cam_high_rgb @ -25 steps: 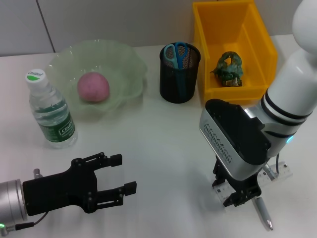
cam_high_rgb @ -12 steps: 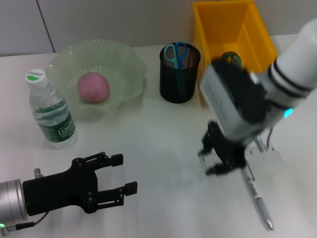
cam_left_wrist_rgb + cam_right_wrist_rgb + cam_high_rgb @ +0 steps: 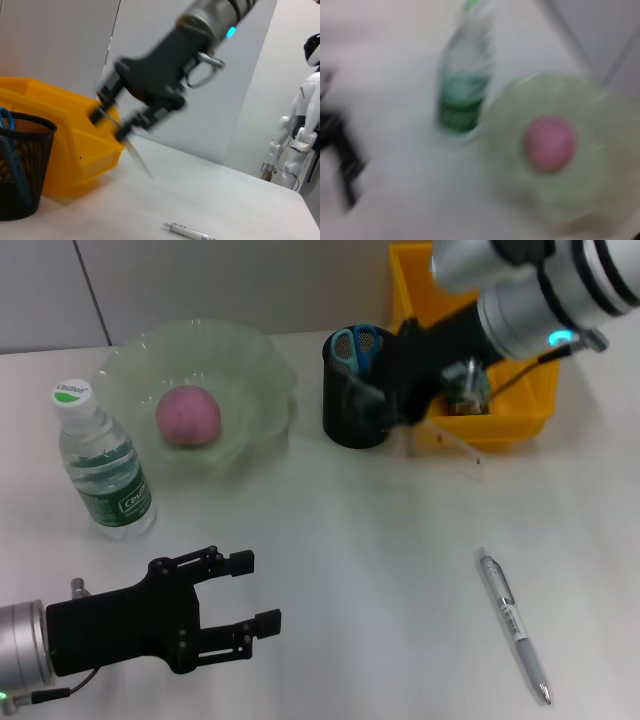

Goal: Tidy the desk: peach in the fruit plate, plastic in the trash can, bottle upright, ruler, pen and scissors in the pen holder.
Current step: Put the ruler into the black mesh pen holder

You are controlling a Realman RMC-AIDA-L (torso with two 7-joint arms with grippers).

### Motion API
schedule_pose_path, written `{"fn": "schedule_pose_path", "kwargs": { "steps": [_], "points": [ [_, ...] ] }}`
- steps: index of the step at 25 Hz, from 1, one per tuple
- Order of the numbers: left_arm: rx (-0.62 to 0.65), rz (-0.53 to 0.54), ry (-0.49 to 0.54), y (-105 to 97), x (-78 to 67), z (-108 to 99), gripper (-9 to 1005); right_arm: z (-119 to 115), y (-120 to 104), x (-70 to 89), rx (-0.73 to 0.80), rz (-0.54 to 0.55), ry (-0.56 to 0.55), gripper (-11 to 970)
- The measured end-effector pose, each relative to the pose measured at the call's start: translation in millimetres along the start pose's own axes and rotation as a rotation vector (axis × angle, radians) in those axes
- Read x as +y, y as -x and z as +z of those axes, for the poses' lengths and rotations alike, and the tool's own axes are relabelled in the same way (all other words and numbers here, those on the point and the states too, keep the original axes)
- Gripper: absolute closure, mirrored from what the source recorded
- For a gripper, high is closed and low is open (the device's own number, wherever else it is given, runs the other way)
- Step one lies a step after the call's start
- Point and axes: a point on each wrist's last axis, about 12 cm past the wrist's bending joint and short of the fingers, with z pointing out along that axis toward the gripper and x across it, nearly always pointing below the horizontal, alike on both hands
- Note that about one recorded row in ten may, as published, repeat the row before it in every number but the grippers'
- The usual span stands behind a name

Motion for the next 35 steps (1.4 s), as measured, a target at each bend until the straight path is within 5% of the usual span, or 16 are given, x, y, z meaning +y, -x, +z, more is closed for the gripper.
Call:
{"fn": "schedule_pose_path", "kwargs": {
  "steps": [16, 35],
  "points": [
    [-0.005, 0.026, -0.057, 7, -2.3, -10, 193, -21, 19, -27.8, -0.428, 0.285, -0.202, 535],
    [-0.015, 0.035, -0.106, 8, -7.9, -6, 194, 17, -4, -41.1, -0.53, 0.423, -0.343, 488]
  ]
}}
